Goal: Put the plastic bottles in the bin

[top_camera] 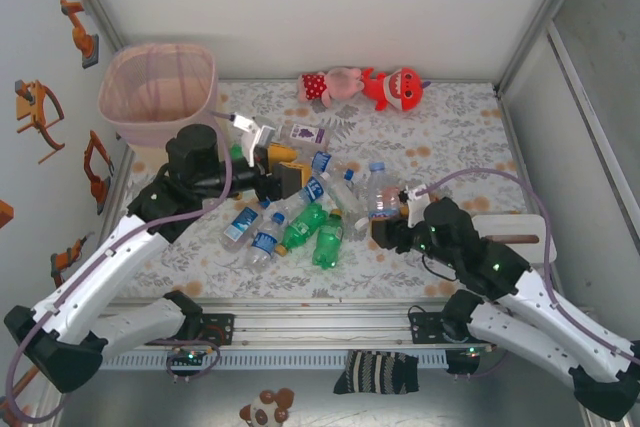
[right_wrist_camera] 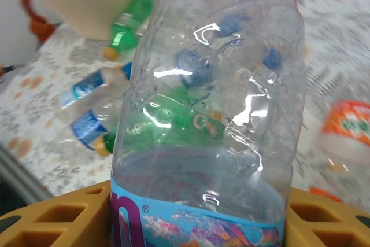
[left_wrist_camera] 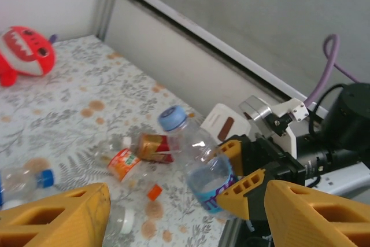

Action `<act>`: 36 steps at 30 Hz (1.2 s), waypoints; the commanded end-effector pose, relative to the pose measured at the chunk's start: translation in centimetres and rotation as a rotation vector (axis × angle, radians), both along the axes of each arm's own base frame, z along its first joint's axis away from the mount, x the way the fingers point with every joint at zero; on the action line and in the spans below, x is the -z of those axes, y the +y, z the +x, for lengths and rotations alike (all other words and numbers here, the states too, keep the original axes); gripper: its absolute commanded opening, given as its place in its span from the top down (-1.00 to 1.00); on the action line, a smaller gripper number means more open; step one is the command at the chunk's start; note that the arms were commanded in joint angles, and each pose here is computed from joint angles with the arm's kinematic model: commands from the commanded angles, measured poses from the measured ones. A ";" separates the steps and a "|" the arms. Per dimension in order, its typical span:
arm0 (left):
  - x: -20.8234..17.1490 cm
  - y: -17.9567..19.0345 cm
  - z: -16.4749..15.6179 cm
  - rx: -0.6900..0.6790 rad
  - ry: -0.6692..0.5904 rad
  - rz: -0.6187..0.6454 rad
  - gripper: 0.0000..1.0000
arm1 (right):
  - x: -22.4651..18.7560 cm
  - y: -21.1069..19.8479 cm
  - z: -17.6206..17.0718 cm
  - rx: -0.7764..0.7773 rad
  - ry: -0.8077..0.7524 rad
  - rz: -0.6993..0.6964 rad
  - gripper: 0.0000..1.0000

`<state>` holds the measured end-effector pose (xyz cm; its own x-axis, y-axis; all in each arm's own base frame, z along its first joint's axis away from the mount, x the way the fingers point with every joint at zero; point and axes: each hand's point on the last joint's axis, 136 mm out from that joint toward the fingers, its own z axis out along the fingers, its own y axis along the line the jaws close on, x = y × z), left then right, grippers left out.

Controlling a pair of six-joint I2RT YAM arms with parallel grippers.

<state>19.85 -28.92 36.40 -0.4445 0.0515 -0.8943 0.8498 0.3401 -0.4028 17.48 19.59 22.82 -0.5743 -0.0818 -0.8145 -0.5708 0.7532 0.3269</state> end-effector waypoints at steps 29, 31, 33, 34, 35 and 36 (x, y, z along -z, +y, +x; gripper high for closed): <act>-9.8 -6.0 -5.3 0.323 -0.152 -0.306 0.23 | -15.5 6.7 -5.0 -0.542 -0.485 0.332 -0.11; -9.9 -6.0 -5.4 0.326 -0.154 -0.308 0.31 | -15.6 6.7 -5.0 -0.542 -0.484 0.332 -0.11; -10.0 -5.9 -5.5 0.329 -0.154 -0.309 0.37 | -15.7 6.7 -5.1 -0.548 -0.484 0.334 -0.11; -10.2 -5.9 -5.6 0.331 -0.158 -0.312 0.40 | -15.7 6.8 -5.1 -0.549 -0.481 0.333 -0.11; -10.2 -5.8 -5.6 0.334 -0.162 -0.313 0.43 | -15.6 6.8 -5.1 -0.550 -0.479 0.331 -0.11; -10.2 -5.9 -5.7 0.338 -0.165 -0.314 0.46 | -15.6 6.8 -5.0 -0.549 -0.476 0.329 -0.11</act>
